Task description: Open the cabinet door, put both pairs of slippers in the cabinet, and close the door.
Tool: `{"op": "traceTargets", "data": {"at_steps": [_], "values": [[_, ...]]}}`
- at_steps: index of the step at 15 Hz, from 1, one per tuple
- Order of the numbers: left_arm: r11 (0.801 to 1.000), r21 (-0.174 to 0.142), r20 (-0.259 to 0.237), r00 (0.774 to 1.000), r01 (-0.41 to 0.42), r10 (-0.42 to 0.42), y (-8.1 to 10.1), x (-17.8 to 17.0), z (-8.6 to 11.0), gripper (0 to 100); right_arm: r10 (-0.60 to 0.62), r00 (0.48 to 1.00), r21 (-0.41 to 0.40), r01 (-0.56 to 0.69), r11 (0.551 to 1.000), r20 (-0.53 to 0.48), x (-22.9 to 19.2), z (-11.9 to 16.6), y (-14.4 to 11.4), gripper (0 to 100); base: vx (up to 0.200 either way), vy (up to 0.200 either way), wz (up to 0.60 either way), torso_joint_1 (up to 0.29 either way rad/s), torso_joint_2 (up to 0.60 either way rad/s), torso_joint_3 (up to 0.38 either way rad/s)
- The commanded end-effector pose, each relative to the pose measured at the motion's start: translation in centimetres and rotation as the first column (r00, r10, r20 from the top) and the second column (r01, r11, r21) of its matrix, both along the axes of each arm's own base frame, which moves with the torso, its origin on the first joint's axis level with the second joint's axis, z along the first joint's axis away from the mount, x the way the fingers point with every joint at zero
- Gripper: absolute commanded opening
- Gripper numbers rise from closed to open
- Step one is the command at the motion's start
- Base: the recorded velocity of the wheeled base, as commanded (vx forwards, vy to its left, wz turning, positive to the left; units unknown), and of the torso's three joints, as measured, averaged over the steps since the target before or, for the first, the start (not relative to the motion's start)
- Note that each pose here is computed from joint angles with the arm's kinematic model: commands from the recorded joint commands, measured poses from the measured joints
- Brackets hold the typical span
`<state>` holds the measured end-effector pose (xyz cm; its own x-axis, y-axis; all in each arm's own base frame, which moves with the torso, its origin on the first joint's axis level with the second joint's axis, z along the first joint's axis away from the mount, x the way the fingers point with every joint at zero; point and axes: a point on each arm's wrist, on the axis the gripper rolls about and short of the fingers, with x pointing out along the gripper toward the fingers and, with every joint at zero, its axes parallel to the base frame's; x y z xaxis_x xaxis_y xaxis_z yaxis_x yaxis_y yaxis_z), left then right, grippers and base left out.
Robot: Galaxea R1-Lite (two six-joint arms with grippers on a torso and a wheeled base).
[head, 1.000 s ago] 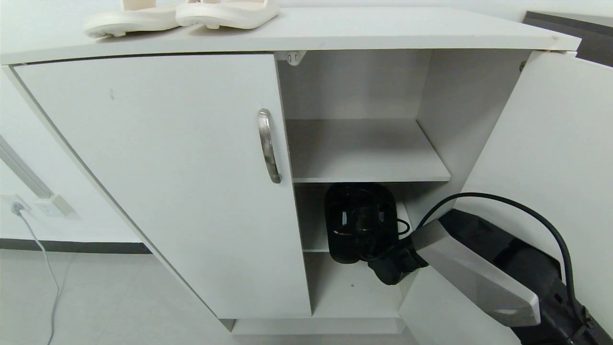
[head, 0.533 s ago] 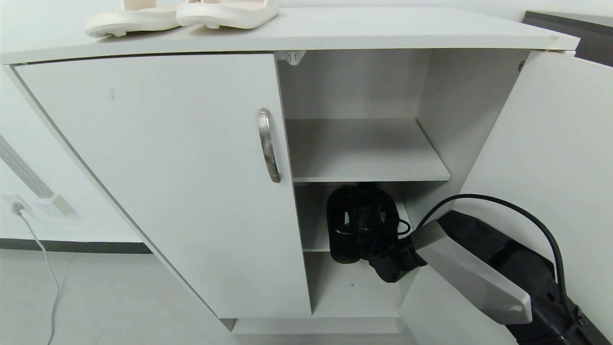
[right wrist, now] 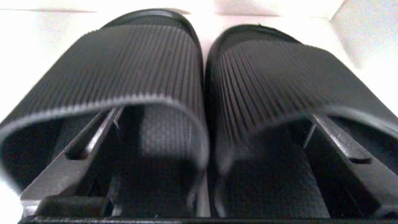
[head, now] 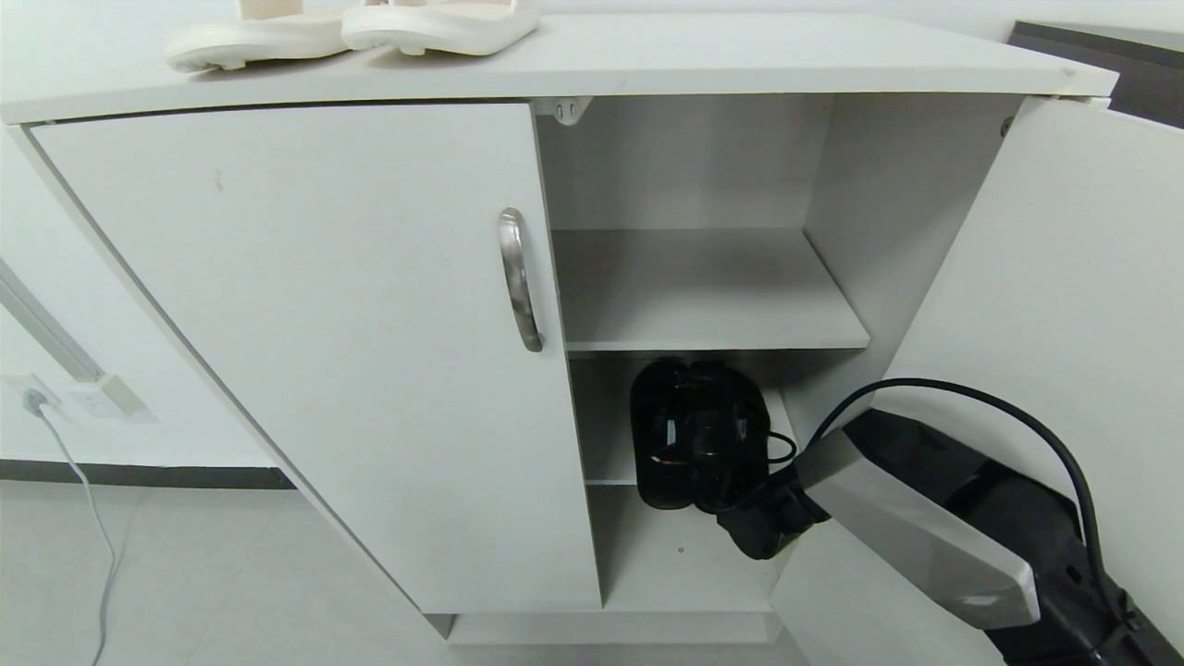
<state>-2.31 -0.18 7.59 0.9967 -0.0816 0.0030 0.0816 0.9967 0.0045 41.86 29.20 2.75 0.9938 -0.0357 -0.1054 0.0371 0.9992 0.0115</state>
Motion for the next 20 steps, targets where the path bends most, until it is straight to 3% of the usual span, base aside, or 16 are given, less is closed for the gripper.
{"op": "traceTargets", "data": {"at_steps": [1, 7, 11, 20], "values": [[1.0, 0.0, 0.0, 1.0, 0.0, 0.0, 0.0, 0.0, 0.0, 0, 0.015, 1.0, 0.008, -0.015, 1.0, 0.012, -1.6, 1.8, -0.1, 100, 0.0, 0.0, 0.0, 0.0, 0.0, 0.0], [1.0, 0.0, -0.001, 1.0, 0.0, 0.0, 0.0, 0.0, 0.0, 0, 0.067, 0.998, 0.004, -0.067, 0.998, 0.005, -6.6, 2.3, -0.6, 100, 0.0, 0.0, 0.0, 0.0, 0.0, 0.0], [1.0, 0.0, -0.001, 1.0, 0.0, 0.0, 0.0, 0.0, 0.0, 0, 0.097, 0.995, -0.007, -0.098, 0.995, -0.006, -10.5, 2.0, -2.6, 100, 0.0, 0.0, 0.0, 0.0, 0.0, 0.0], [1.0, 0.0, -0.001, 1.0, 0.0, 0.0, 0.0, 0.0, 0.0, 0, 0.125, 0.992, -0.006, -0.125, 0.992, -0.005, -11.3, 2.0, -1.7, 100, -0.022, 0.0, 0.0, 0.0, 0.0, 0.0]]}}
